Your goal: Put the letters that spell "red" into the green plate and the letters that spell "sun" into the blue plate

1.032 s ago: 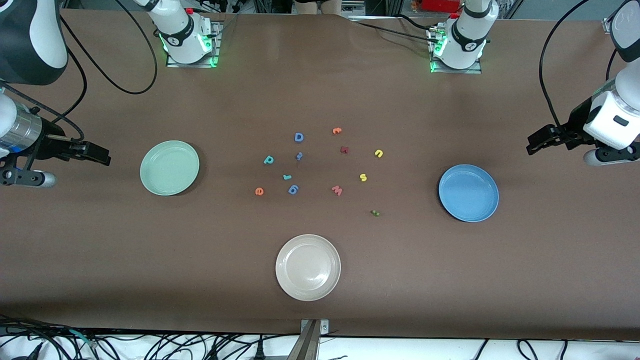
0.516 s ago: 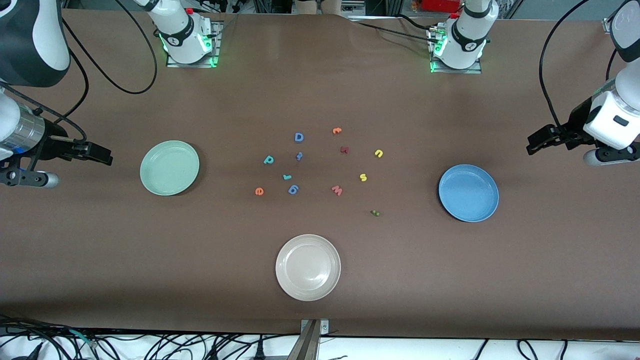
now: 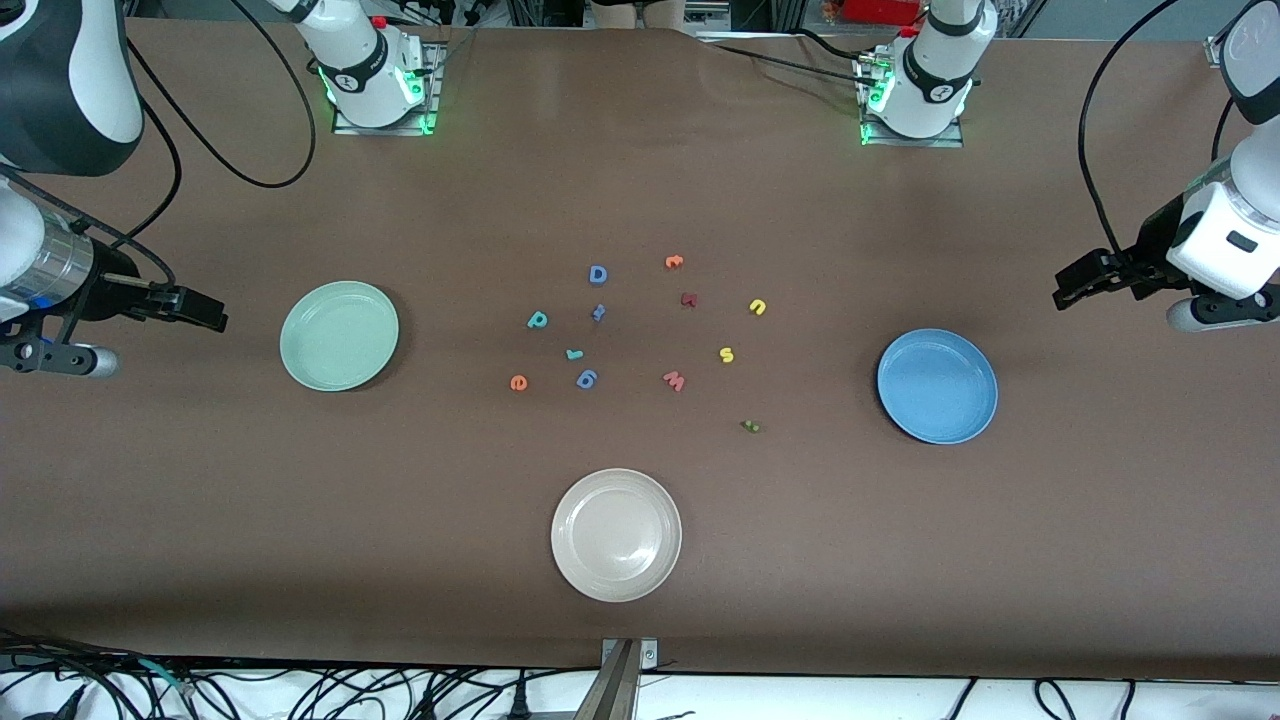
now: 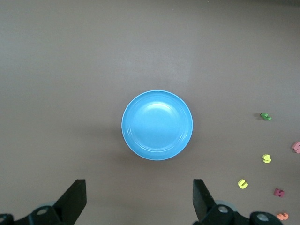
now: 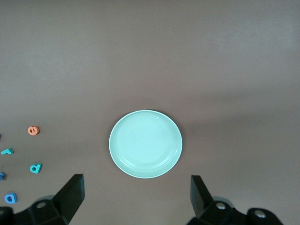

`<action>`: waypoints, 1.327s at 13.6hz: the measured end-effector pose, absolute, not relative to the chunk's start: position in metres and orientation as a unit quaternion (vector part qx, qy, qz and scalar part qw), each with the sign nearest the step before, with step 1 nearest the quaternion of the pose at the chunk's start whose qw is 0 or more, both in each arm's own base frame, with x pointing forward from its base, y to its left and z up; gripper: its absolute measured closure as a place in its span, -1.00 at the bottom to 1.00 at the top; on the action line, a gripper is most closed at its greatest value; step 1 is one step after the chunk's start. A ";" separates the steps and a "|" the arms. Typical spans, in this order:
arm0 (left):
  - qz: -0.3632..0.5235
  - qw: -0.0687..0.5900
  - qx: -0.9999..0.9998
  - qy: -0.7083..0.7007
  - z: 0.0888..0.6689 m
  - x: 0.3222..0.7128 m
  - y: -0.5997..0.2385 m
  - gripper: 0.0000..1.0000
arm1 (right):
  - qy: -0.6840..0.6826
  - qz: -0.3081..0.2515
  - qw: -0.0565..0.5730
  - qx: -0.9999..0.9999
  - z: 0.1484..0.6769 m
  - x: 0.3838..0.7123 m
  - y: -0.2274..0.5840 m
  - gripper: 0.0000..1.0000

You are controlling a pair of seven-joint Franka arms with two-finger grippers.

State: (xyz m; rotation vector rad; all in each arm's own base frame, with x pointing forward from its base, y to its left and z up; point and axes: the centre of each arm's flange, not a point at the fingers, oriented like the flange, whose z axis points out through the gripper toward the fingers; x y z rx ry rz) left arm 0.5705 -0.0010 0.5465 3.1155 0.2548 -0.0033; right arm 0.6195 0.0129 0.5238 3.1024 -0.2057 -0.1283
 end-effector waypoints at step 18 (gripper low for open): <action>-0.001 0.008 0.997 0.081 0.547 0.570 -0.001 -1.00 | -0.066 -0.043 0.015 0.997 0.518 0.619 0.014 -1.00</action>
